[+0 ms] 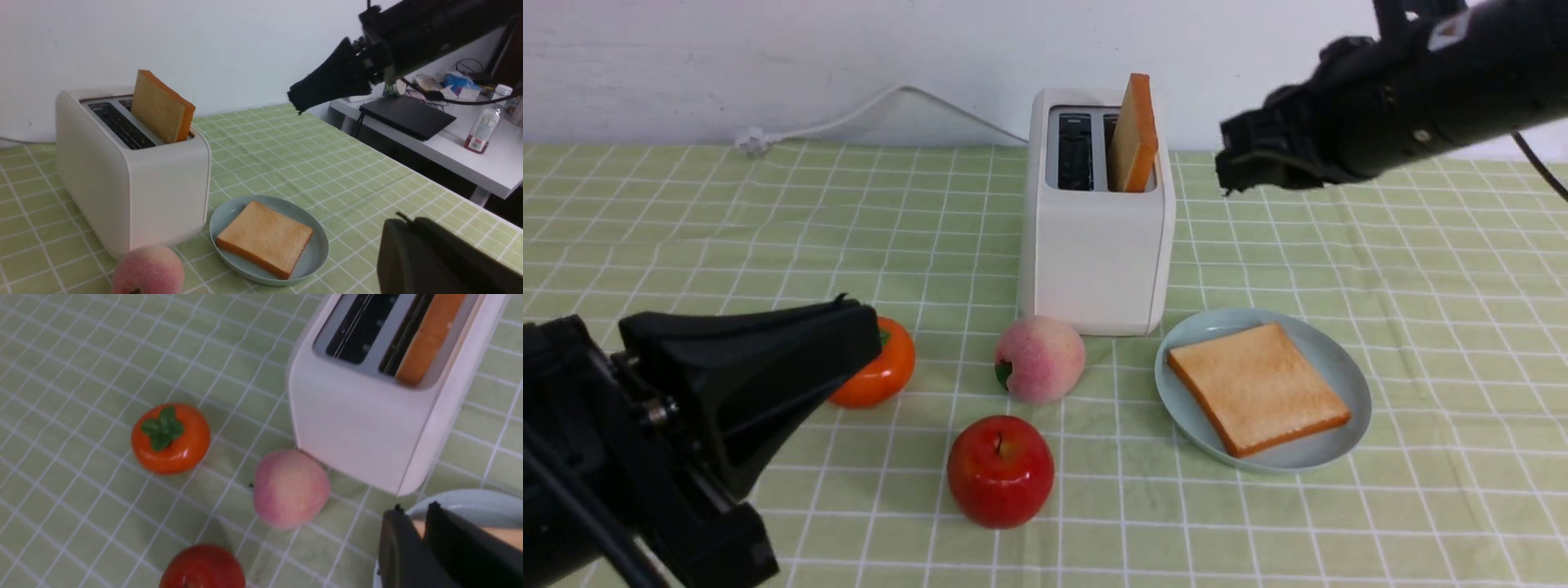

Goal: Take toasted bread from bread machine on green coffee tablecloth place on plate.
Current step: 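Grasp the toast slice in the toaster and pull it up out of the slot with the right gripper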

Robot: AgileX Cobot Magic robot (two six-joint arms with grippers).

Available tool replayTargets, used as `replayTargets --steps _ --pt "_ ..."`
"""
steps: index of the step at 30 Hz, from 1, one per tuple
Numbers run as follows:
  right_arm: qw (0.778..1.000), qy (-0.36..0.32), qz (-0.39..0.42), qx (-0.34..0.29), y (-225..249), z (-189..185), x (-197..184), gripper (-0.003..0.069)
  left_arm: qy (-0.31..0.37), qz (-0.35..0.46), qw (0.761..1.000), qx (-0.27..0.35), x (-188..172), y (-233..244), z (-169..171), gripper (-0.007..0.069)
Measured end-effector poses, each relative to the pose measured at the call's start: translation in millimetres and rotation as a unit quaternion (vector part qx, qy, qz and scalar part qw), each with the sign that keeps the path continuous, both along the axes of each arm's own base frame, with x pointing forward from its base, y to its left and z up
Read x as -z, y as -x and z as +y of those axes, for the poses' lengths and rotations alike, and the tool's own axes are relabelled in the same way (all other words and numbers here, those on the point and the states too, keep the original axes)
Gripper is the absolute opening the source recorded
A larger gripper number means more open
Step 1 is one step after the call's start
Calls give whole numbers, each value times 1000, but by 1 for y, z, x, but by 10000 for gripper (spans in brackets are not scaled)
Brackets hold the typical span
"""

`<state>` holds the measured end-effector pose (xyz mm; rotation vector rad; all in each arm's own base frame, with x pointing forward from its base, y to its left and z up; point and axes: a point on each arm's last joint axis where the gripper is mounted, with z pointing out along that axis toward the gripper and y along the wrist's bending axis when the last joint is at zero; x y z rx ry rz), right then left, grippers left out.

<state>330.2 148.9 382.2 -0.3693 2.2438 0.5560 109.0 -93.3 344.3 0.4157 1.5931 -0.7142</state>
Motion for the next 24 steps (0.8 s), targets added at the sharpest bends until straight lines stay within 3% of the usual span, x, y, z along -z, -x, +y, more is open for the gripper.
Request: replayTargets --steps 8,12,19,23,24 --pt "999 -16 -33 34 -75 23 31 425 -8 10 1000 6 6 1 -1 -13" --pt "996 -27 -65 57 -98 28 48 506 -17 20 1000 -8 21 -1 1 -13" --pt "992 -28 -94 76 -117 31 69 480 -34 41 998 -36 48 -3 6 -13" --pt "991 -28 -100 80 -120 32 74 391 -48 57 996 -47 67 -3 9 -13" --pt "991 -28 -101 81 -121 32 75 342 -49 58 996 -49 68 -3 9 -13"
